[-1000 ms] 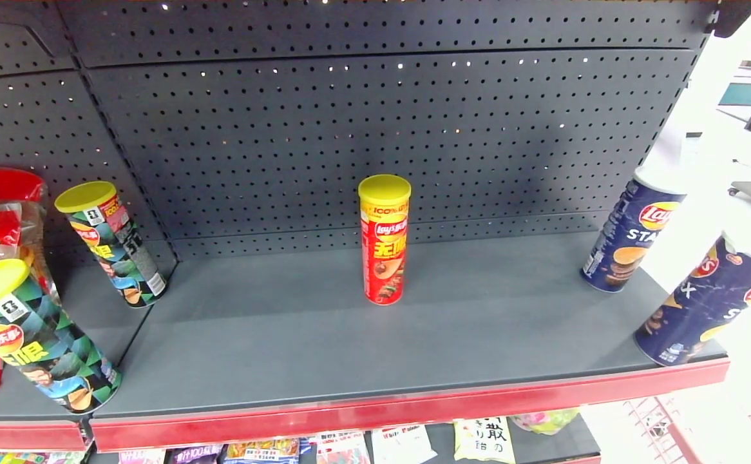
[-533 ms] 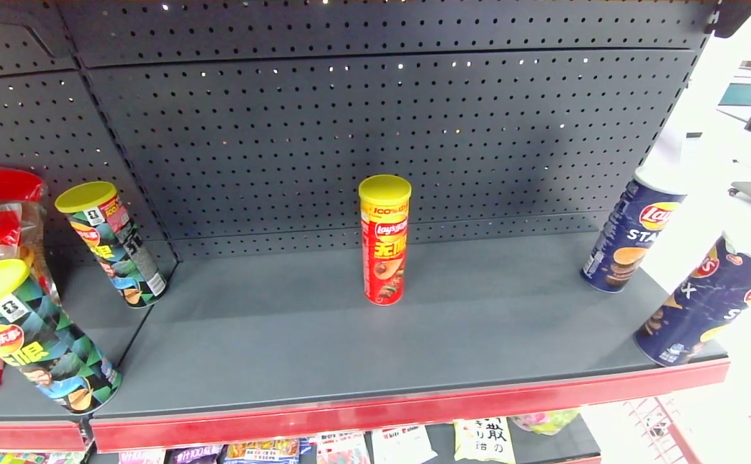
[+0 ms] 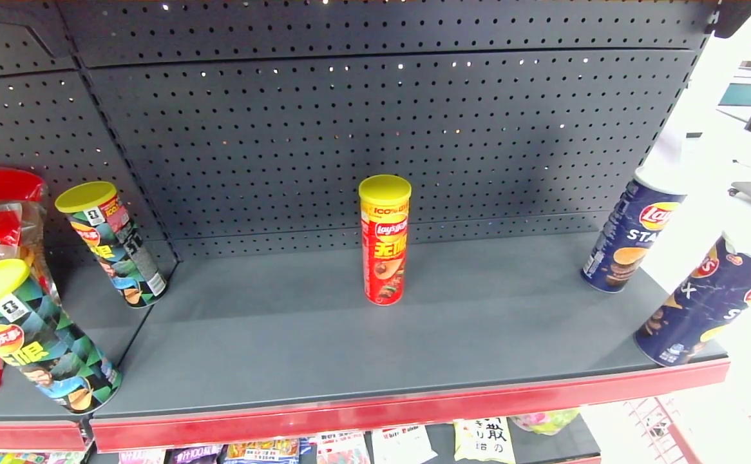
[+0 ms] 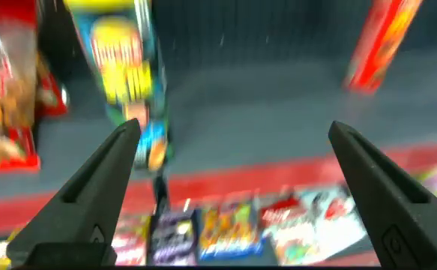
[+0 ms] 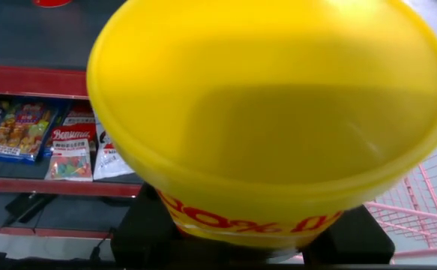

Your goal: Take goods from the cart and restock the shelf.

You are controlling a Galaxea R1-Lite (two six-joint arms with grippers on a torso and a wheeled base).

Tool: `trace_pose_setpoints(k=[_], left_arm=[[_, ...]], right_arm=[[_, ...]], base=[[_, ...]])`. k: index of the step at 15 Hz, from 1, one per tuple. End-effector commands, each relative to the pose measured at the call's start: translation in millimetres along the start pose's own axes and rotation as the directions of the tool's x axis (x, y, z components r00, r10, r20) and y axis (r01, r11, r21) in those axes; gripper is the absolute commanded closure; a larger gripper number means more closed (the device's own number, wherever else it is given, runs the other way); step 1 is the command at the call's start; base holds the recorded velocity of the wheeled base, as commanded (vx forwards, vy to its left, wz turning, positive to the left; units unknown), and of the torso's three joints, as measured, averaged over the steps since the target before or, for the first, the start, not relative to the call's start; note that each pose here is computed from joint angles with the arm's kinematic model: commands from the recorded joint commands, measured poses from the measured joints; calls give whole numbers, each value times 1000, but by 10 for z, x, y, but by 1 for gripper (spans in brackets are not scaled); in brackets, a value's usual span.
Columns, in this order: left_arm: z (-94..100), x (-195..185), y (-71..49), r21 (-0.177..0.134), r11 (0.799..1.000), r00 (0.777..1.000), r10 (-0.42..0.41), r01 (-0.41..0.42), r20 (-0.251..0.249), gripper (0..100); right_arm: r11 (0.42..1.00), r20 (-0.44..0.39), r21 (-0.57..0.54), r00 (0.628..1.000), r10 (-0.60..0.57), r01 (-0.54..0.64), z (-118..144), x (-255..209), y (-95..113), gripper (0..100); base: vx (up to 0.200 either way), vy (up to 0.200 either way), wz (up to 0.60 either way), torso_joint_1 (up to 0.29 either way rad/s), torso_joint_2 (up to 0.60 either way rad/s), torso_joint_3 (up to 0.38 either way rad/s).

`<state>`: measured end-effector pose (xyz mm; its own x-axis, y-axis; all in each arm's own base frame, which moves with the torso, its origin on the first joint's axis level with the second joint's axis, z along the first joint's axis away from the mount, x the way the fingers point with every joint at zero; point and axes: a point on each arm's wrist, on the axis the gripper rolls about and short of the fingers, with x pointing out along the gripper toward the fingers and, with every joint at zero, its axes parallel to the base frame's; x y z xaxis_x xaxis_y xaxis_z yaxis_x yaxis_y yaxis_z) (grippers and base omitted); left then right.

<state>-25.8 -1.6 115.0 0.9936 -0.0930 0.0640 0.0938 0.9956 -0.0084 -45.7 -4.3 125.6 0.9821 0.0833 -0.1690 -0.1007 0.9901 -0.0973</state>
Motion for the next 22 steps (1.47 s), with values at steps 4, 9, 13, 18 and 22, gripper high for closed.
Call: trace_pose_setpoints(k=[4, 9, 13, 18, 22], left_arm=[[1052, 1040, -93, -23, 912, 891, -404, 409, -207, 0], [948, 1842, -385, 1, 828, 804, -545, 561, -239, 0], [727, 2228, -714, -66, 746, 686, -641, 663, -344, 0], [582, 2909, -1002, -46, 726, 689, -668, 686, -281, 0], [497, 3190, -1231, -48, 706, 670, -689, 706, -278, 0]], right_arm=[[996, 10, -1, 996, 94, -94, 22, -4, 18, 100], [993, -1, 0, 993, 121, -121, -18, 15, 28, 100], [993, -3, 0, 993, 118, -118, -22, 17, 28, 100], [993, -9, 1, 993, 116, -116, -36, 25, 29, 100], [993, -14, 5, 993, 115, -115, -47, 32, 29, 100]], base=[[0, 0, 0, 0, 0, 0], [0, 0, 0, 0, 0, 0], [0, 0, 0, 0, 0, 0], [0, 0, 0, 0, 0, 0], [0, 0, 0, 0, 0, 0]])
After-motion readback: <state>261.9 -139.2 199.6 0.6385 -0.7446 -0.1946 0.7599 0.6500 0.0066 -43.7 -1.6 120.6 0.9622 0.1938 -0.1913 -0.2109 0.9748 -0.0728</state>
